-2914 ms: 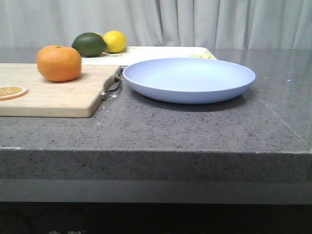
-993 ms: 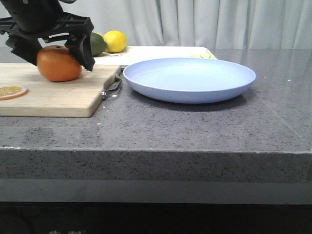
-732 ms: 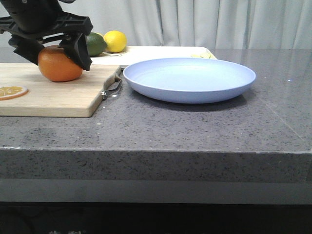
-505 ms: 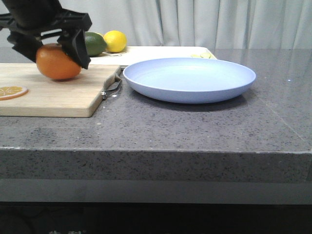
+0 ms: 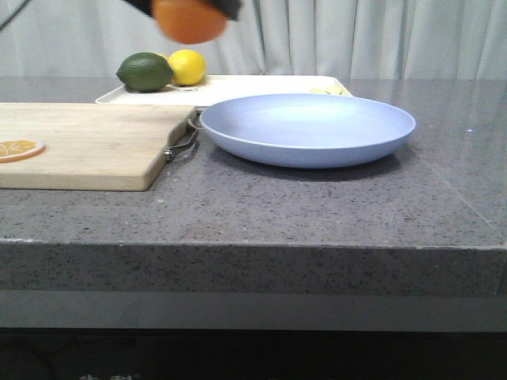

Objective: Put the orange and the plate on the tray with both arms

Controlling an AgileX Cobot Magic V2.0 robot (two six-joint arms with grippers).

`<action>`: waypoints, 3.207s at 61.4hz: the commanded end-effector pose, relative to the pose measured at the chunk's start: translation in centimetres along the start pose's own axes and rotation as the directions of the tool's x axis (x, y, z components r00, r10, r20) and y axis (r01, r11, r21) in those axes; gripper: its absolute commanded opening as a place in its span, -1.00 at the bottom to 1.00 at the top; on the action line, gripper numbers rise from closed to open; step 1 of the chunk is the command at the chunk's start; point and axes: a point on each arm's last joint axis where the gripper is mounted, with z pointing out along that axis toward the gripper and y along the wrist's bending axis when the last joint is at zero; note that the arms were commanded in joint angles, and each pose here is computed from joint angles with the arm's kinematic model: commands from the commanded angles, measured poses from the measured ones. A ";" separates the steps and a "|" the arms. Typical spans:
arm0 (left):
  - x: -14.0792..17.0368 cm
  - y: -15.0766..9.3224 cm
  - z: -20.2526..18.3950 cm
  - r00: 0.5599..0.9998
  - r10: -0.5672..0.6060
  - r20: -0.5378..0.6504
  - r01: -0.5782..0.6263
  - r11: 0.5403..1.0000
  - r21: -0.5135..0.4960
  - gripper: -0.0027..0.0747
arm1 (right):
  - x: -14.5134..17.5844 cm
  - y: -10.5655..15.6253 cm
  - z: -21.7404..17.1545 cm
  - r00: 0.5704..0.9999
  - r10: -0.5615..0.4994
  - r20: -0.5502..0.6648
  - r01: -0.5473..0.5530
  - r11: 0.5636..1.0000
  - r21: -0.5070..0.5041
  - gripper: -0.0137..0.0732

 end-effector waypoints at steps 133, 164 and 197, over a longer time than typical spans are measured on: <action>-2.1 -1.1 -6.1 0.996 0.093 0.016 -0.092 0.994 -0.060 -0.98 | -1.8 0.0 -0.3 0.995 -0.004 0.100 0.003 1.000 0.004 0.81; 7.9 9.3 -14.3 0.985 -0.153 0.076 0.169 0.936 -0.307 -0.98 | -1.8 0.0 -0.3 0.995 -0.004 0.100 0.003 1.000 0.004 0.81; 20.6 6.3 -24.5 0.886 -0.056 0.460 0.245 0.899 -0.364 -0.98 | -2.0 0.0 -0.3 0.992 -0.004 0.123 0.003 1.000 0.005 0.81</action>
